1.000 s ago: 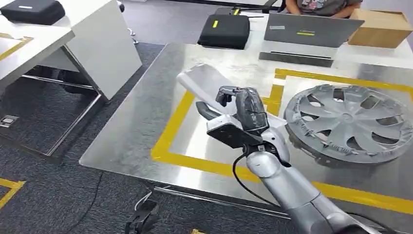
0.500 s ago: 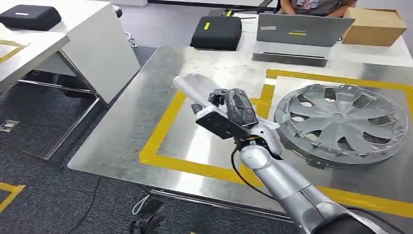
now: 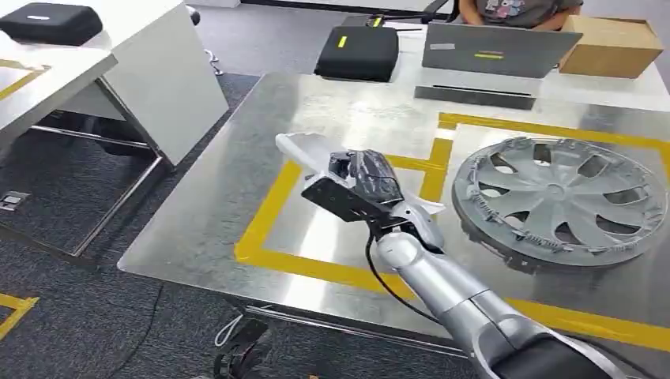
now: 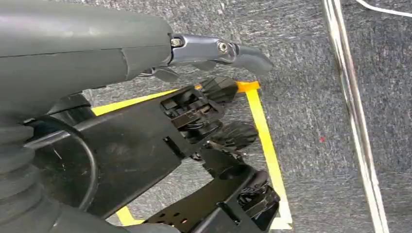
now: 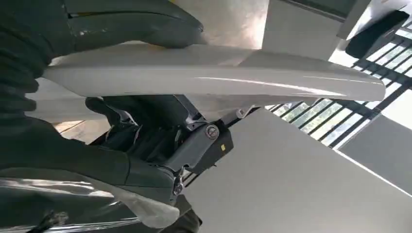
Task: Take the parts from the cabinet and place them on the table.
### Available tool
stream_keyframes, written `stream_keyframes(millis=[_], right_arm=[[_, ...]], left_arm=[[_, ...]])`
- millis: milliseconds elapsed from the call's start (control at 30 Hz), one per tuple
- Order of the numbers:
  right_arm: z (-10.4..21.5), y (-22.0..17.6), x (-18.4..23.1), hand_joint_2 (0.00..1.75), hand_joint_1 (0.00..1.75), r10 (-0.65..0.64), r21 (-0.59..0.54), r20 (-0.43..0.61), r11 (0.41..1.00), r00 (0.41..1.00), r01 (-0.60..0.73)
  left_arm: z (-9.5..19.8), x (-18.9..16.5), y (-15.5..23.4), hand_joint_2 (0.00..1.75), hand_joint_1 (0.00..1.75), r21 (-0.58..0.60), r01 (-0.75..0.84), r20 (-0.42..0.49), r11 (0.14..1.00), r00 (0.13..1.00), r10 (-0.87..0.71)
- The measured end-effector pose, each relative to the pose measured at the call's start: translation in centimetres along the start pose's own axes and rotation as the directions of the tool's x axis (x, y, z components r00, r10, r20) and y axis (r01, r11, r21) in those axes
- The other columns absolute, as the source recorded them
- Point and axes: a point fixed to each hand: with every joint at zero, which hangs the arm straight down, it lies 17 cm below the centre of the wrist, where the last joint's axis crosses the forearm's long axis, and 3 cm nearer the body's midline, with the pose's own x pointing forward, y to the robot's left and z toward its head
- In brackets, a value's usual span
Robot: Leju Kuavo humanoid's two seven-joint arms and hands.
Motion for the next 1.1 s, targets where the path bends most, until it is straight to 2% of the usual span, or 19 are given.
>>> stream_keyframes(millis=[233,600,767,933,967,1100], right_arm=[[-0.2,0.5,-0.4,1.75,1.75,0.010,0.023,-0.015,1.000,1.000,-0.009],[1.3,6.2,-3.9,1.75,1.75,0.052,0.162,-0.149,0.986,0.987,-0.028],[3.2,9.3,-6.0,1.75,1.75,0.115,0.253,-0.204,0.966,0.972,-0.061],[4.6,10.5,-7.8,1.75,1.75,0.155,0.294,-0.247,0.953,0.957,-0.078],[4.8,10.7,-7.9,0.00,0.00,0.158,0.299,-0.250,0.951,0.955,-0.079],[5.2,11.0,-8.3,0.00,0.00,0.163,0.309,-0.255,0.948,0.953,-0.079]], left_arm=[[0.0,0.0,0.0,1.75,0.00,-0.003,0.008,0.002,1.000,1.000,-0.008],[0.0,0.8,-0.8,1.75,0.00,-0.034,0.065,0.006,0.997,0.998,-0.065],[0.0,1.2,-1.1,1.75,0.00,-0.042,0.073,0.010,0.996,0.997,-0.072],[0.0,1.2,-1.1,1.75,0.00,-0.042,0.075,0.010,0.996,0.997,-0.074],[0.0,1.2,-1.1,1.75,0.00,-0.042,0.075,0.010,0.996,0.997,-0.074],[0.0,1.2,-1.1,1.75,0.00,-0.044,0.080,0.017,0.996,0.997,-0.079]])
